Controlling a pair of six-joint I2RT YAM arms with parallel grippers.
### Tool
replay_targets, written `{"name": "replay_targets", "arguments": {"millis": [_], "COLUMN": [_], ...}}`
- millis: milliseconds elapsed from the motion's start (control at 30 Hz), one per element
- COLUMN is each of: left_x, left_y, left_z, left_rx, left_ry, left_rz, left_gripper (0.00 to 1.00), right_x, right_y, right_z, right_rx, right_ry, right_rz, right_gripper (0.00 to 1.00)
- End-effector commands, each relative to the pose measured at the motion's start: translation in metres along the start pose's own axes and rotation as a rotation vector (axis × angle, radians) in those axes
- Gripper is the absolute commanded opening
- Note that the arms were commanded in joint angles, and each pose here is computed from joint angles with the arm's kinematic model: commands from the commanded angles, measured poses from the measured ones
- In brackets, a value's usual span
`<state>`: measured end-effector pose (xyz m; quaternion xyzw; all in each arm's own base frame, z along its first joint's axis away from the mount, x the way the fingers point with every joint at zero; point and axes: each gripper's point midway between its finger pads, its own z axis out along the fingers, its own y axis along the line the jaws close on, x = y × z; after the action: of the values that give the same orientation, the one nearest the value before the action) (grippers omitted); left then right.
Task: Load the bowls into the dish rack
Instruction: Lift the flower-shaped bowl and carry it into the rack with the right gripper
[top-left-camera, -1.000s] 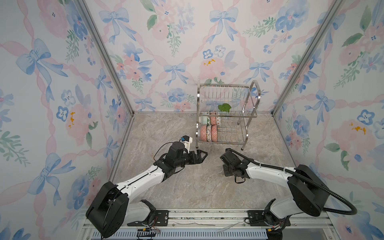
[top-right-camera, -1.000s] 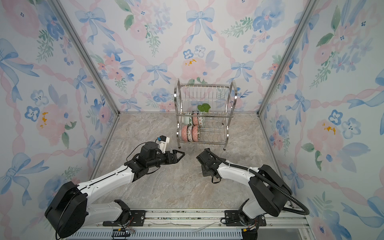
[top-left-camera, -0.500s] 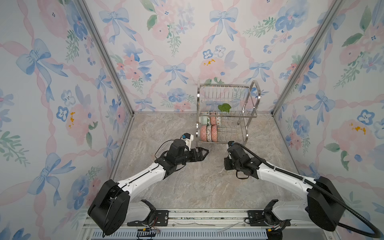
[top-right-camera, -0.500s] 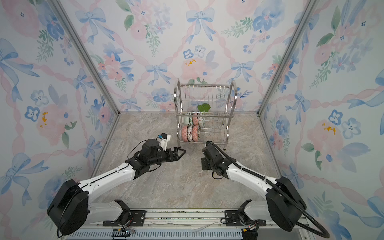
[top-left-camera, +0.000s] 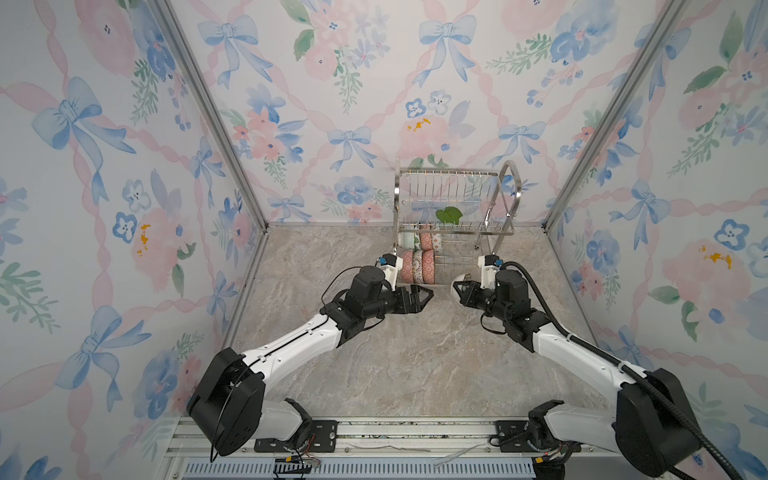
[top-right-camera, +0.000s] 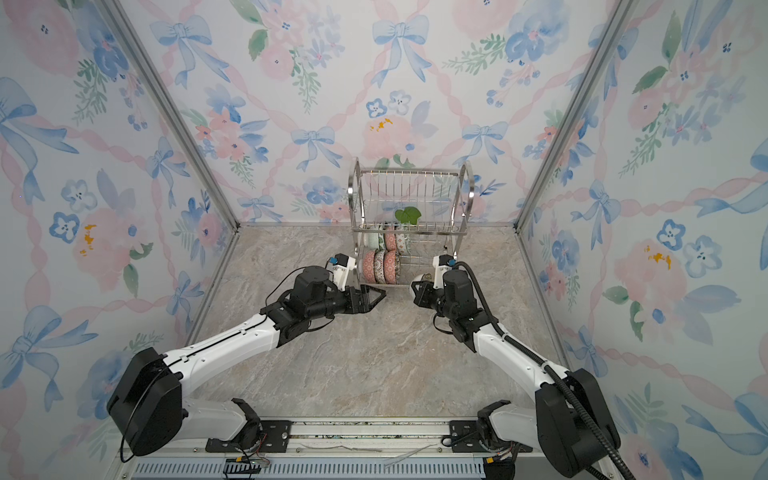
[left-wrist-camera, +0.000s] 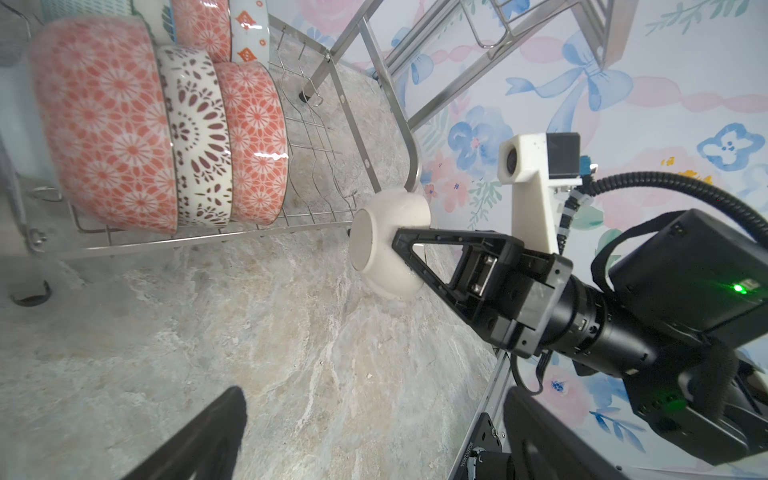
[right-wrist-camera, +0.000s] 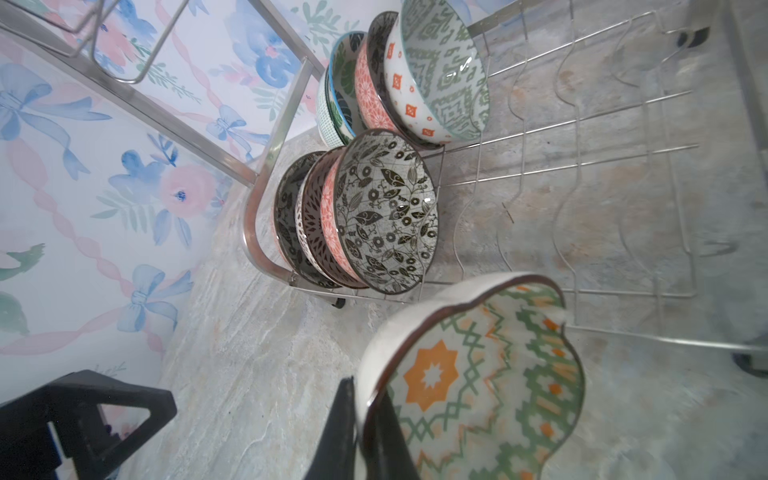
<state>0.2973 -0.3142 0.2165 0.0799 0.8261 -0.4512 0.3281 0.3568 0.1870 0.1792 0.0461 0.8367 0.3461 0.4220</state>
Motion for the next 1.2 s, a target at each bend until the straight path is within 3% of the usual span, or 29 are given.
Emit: {"name": "replay_targets", "arguments": {"millis": [0, 467, 1167], "left_x": [-0.001, -0.003, -0.003], "left_y": [-0.004, 0.002, 0.013], "left_z": [0.004, 0.005, 0.008], "left_rx": [-0.004, -0.045, -0.086], "left_ry": [0.012, 0.016, 0.024], "left_rz": [0.027, 0.045, 0.036], "left_gripper": [0.98, 0.98, 0.98], "right_x": [-0.04, -0.08, -0.071], "right_y": [0.034, 0.032, 0.004], "right_z": [0.005, 0.045, 0.101], "right_rx": [-0.152, -0.257, -0.346], "right_ry": [-0.106, -0.168, -0.142], "right_rz": [0.015, 0.091, 0.197], "right_gripper": [0.0, 0.0, 0.0]}}
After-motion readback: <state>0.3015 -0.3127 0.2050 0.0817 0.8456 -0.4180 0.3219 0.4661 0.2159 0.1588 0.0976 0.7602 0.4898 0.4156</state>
